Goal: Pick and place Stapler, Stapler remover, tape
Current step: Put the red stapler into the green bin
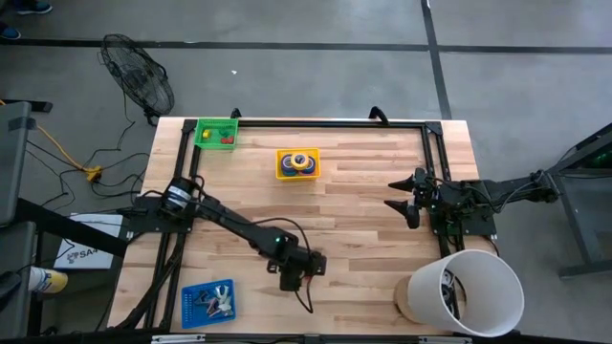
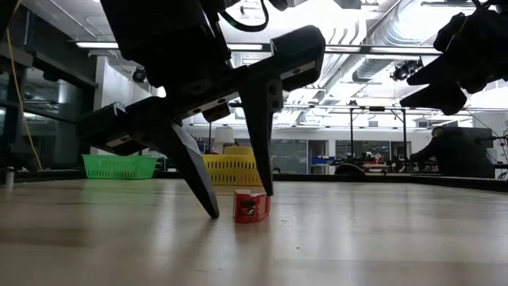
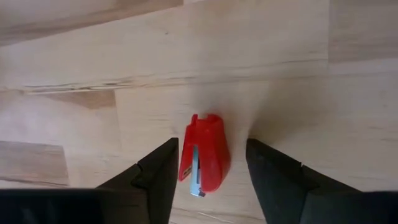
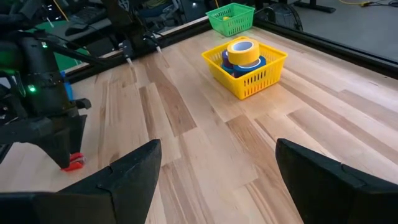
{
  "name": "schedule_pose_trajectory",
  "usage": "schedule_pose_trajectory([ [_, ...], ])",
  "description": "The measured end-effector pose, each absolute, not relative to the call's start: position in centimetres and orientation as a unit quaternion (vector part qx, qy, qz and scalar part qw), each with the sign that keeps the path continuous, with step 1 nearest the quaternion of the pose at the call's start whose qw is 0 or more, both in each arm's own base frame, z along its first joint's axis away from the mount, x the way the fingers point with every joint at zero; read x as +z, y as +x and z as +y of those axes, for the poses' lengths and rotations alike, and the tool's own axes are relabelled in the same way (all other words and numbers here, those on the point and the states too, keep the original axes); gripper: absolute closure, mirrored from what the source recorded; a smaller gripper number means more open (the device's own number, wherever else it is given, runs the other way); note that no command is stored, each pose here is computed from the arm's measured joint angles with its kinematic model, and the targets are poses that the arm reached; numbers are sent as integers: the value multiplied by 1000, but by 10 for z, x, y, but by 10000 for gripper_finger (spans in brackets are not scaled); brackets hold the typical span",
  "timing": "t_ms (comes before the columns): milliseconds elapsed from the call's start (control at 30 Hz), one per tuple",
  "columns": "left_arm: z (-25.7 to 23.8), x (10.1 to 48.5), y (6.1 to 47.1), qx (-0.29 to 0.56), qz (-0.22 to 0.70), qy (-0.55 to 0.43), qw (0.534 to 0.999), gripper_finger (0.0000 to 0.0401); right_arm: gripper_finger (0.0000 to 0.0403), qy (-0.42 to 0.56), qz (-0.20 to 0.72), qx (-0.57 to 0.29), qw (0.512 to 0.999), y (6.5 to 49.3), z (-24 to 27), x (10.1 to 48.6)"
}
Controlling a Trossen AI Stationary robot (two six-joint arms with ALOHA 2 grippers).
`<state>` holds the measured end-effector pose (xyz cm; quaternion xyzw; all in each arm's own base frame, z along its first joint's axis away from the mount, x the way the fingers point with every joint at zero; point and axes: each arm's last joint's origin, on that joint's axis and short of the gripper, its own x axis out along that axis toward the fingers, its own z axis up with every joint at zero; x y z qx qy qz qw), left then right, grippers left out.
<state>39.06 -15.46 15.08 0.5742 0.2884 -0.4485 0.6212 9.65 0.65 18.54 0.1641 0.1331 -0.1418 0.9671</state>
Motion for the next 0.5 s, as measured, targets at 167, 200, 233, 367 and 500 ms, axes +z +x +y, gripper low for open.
schedule_pose_trajectory([
  [167,-154,149,389,-444,305,562,627,255,96,164,133,-142,967,97,6,185],
  [200,-154,149,389,-444,309,558,629,266,96,164,133,-142,967,97,6,185],
  [233,-154,149,389,-443,314,555,630,277,96,164,133,-142,967,97,6,185],
  [367,-153,148,387,-439,331,539,639,317,96,164,133,-142,967,97,6,185],
  [500,-153,148,387,-422,356,508,661,334,96,164,133,-142,967,97,6,185],
])
